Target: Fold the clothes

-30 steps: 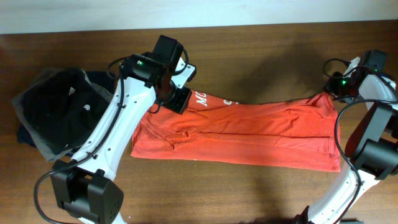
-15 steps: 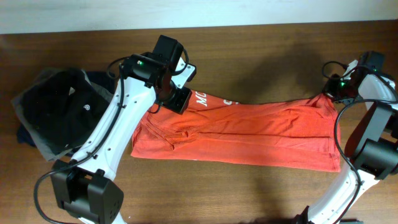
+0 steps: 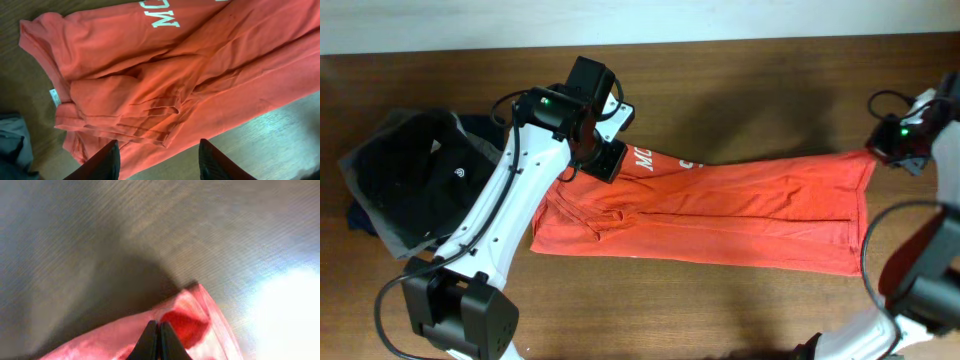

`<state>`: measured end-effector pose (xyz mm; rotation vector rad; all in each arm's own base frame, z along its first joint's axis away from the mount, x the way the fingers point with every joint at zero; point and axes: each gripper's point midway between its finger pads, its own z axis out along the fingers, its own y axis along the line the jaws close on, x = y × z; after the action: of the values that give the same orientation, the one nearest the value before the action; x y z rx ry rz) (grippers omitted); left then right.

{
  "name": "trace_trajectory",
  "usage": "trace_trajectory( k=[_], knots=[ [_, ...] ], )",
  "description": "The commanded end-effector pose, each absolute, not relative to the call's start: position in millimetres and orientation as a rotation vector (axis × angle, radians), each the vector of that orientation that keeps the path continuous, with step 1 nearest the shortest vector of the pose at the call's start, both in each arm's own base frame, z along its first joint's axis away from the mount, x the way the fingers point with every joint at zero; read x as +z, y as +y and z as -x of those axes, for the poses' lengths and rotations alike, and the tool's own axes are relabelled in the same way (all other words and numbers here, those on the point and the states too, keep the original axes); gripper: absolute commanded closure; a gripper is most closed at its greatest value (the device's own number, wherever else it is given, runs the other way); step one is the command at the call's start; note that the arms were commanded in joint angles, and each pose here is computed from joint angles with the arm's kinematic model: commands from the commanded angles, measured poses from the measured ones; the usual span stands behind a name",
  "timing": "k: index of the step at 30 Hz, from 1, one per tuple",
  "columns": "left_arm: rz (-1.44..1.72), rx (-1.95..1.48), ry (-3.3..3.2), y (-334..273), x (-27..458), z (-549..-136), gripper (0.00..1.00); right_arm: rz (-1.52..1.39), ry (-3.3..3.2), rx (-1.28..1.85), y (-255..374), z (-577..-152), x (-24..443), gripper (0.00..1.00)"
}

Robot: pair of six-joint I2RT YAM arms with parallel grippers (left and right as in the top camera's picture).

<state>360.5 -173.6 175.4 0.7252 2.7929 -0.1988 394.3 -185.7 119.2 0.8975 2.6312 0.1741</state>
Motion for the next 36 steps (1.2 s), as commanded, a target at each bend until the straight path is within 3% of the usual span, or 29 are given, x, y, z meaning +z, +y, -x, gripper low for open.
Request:
trace_trajectory(
  k=[1, 10, 18, 28, 36],
  knots=[
    [-0.749, -0.169, 2.782, -172, 175, -364, 0.5, -0.926, 2.636, 0.032, -197, -378, 134, 0.96],
    [-0.747, -0.171, 2.774, -173, 175, -366, 0.49, -1.018, 2.818, -0.121, -195, -327, 125, 0.96],
    [-0.795, -0.178, 2.816, -173, 167, -353, 0.49, -1.029, 2.846, -0.151, -195, -319, 125, 0.96],
    [-1.046, 0.023, 2.826, -167, 73, -329, 0.49, -1.019, 2.816, -0.158, -199, -326, 126, 0.96],
    [-1.119, 0.009, 2.794, -172, 43, -333, 0.51, -1.014, 2.8, -0.162, -201, -330, 126, 0.96]
  ],
)
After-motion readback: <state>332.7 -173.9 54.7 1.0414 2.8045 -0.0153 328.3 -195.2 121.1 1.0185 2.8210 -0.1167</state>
